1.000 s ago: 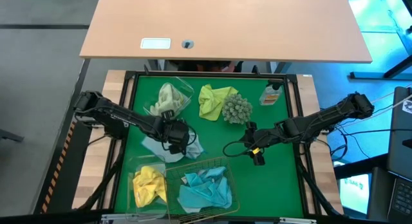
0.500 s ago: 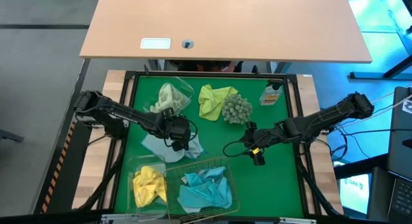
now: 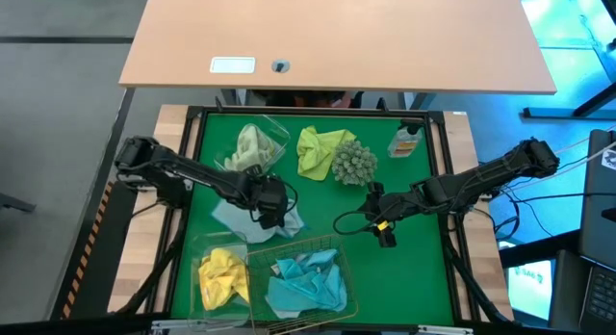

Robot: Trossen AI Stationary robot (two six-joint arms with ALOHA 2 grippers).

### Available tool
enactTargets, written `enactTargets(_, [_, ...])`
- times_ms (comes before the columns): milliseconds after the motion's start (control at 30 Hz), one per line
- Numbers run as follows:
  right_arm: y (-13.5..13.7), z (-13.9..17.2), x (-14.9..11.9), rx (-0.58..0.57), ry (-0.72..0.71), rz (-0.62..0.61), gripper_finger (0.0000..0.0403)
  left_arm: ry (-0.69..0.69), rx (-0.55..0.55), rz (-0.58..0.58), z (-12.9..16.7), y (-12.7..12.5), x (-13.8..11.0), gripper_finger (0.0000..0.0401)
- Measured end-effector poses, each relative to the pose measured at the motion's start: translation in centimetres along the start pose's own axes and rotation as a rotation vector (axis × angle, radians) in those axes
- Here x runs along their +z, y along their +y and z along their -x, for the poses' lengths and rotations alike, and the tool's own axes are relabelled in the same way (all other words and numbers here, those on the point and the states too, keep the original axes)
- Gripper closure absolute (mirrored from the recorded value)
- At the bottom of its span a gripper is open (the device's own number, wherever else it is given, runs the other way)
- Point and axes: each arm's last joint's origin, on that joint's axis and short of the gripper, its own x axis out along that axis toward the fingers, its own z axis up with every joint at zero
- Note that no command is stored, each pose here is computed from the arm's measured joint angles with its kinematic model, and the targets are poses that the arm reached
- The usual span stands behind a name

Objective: Sort microfiber towel by color & place in baskets
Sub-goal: Put the light blue microfiber towel into the wire basket

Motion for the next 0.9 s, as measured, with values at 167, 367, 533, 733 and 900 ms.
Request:
enactTargets(167, [0.0,0.0,0.0,0.000,0.000,0.000,0.0150,0.044,0.020,-0.026,-1.4,-0.7,-0.2,0.0223])
enactTargets(367, [0.0,0.0,0.0,0.000,0.000,0.000,0.0150,0.074,0.067,-0.061,-2.7,-1.1,-0.3,0.0223])
enactTargets(533, [0.0,0.0,0.0,0.000,0.000,0.000,0.0150,0.129,0.077,-0.040,-4.2,-1.0,-0.2,0.0223])
enactTargets(733, [0.0,0.0,0.0,0.000,0.000,0.000,0.0150,0.190,0.081,-0.032,-5.9,-1.0,-0.2,0.0244])
enactTargets(900, [0.0,0.0,0.0,0.000,0.000,0.000,0.0150,0.220,0.048,-0.016,-6.2,-0.6,-0.1,0.0301])
